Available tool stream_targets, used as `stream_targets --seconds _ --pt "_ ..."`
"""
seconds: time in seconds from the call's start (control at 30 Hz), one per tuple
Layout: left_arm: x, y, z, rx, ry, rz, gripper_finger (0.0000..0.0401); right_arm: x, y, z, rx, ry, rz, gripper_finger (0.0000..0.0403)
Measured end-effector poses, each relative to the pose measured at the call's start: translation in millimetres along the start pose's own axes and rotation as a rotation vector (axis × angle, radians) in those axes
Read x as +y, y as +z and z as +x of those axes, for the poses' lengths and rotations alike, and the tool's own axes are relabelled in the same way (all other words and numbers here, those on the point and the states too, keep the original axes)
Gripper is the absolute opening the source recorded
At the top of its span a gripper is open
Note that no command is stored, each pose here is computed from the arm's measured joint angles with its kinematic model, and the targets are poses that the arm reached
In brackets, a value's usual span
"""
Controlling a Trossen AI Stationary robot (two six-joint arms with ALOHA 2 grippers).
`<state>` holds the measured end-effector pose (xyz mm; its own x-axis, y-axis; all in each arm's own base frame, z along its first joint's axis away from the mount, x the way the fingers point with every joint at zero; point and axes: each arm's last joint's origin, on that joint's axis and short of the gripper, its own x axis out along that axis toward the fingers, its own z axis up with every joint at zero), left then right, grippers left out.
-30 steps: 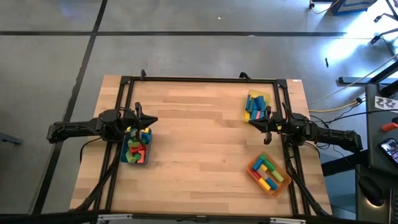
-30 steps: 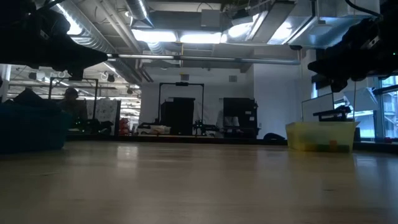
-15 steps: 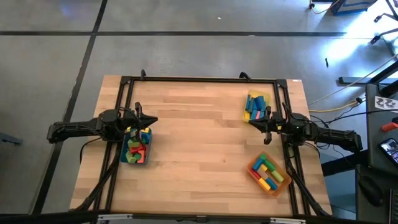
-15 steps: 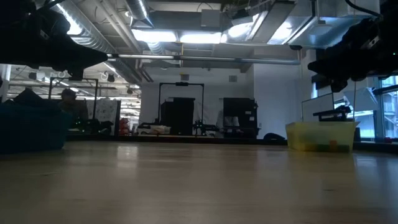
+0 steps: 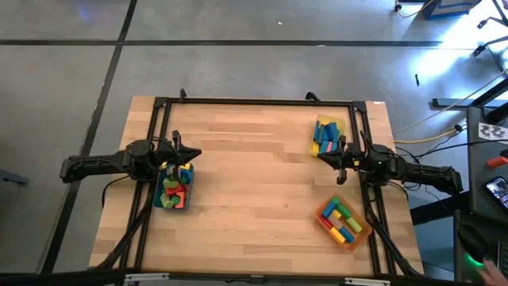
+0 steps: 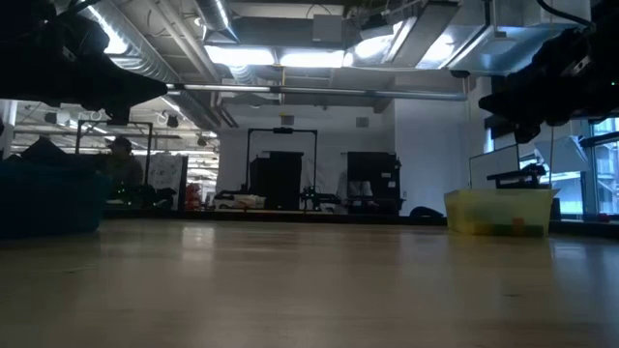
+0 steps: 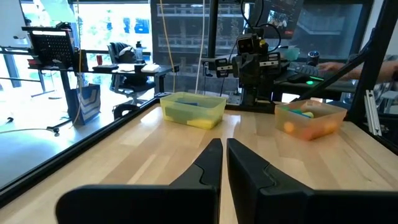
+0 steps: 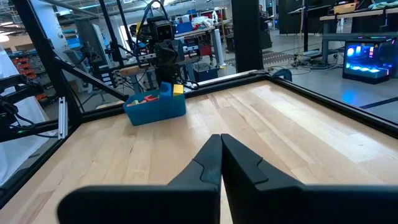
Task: Sort blocks by size
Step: Return to Home Position
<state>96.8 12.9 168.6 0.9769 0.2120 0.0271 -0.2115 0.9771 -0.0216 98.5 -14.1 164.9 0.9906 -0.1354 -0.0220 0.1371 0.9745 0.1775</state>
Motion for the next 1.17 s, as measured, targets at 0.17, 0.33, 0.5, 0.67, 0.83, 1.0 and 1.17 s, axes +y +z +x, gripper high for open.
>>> stream_targets --seconds 0.17,0.33,0.5,0.67,0.83,1.0,1.17 --pt "0.0 0.0 0.0 0.000 0.000 0.000 0.0011 0.0 0.0 0.0 0.000 0.000 0.000 0.0012" --pt "0.0 0.0 0.0 0.000 0.000 0.000 0.0011 0.7 -0.2 0.0 0.002 0.007 -0.001 0.0012" --pt "0.0 0.0 0.0 0.000 0.000 0.000 0.0011 6.3 -1.2 -0.1 0.012 0.062 -0.002 0.0012" --pt "0.0 0.0 0.0 0.000 0.000 0.000 0.0011 7.0 -1.5 -0.2 0.014 0.071 -0.002 0.0012" --pt "0.0 0.0 0.0 0.000 0.000 0.000 0.0011 7.0 -1.5 -0.2 0.014 0.070 -0.002 0.0012" --pt "0.0 0.0 0.0 0.000 0.000 0.000 0.0011 7.0 -1.5 -0.2 0.014 0.070 -0.002 0.0012" --pt "0.0 0.0 0.0 0.000 0.000 0.000 0.0011 7.0 -1.5 -0.2 0.014 0.070 -0.002 0.0012"
